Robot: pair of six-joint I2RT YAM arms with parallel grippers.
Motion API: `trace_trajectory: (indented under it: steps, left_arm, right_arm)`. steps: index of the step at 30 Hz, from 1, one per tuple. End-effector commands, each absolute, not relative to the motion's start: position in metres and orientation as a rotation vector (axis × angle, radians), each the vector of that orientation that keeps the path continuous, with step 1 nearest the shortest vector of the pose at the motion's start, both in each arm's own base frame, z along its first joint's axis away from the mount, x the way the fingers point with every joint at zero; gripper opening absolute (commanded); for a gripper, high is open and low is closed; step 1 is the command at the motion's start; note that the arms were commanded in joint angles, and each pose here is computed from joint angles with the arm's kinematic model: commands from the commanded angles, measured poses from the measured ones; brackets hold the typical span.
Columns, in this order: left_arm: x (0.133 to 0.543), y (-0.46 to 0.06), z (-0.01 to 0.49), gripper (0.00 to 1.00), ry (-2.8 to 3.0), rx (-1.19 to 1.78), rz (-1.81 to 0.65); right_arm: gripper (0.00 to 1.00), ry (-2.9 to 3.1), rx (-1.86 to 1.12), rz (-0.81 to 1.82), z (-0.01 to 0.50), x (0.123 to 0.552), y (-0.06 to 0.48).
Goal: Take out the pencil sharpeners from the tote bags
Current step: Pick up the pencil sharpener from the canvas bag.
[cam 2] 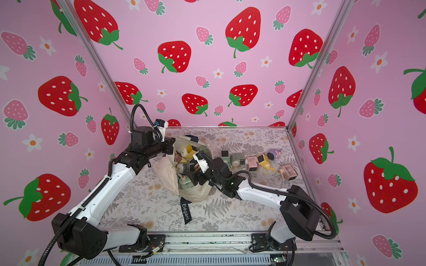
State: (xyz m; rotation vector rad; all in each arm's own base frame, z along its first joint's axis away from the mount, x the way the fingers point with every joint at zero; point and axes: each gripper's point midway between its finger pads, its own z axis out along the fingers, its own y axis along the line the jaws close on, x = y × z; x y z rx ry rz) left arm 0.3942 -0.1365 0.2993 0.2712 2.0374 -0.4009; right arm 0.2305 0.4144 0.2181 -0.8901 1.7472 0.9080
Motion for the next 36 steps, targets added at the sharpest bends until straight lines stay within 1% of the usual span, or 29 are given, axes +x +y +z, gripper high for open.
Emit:
trace_trajectory:
  steps: [1,7,15,21,25,33,36]
  left_arm:
    - [0.397,-0.143,0.335,0.0,1.933,0.298,-0.432]
    - [0.398,-0.142,0.335,0.0,1.933,0.298,-0.428]
    - [0.399,-0.143,0.333,0.0,1.94,0.298,-0.426]
    - [0.401,-0.143,0.331,0.0,1.946,0.3,-0.423]
    - [0.4,-0.143,0.332,0.0,1.946,0.3,-0.424]
    - [0.399,-0.143,0.333,0.0,1.942,0.3,-0.422]
    - [0.4,-0.143,0.332,0.0,1.944,0.303,-0.426]
  right_arm:
    - [0.89,1.762,-0.937,0.909,0.213,0.229,0.427]
    - [0.89,1.812,-1.092,0.816,0.184,0.231,0.44]
    - [0.93,1.743,-1.312,0.514,0.153,0.259,0.452]
    - [0.96,1.693,-1.377,0.5,0.148,0.262,0.456]
    - [1.0,1.689,-1.425,0.445,0.139,0.269,0.457]
    - [1.0,1.698,-1.424,0.429,0.137,0.292,0.456]
    - [1.0,1.697,-1.432,0.459,0.135,0.293,0.458]
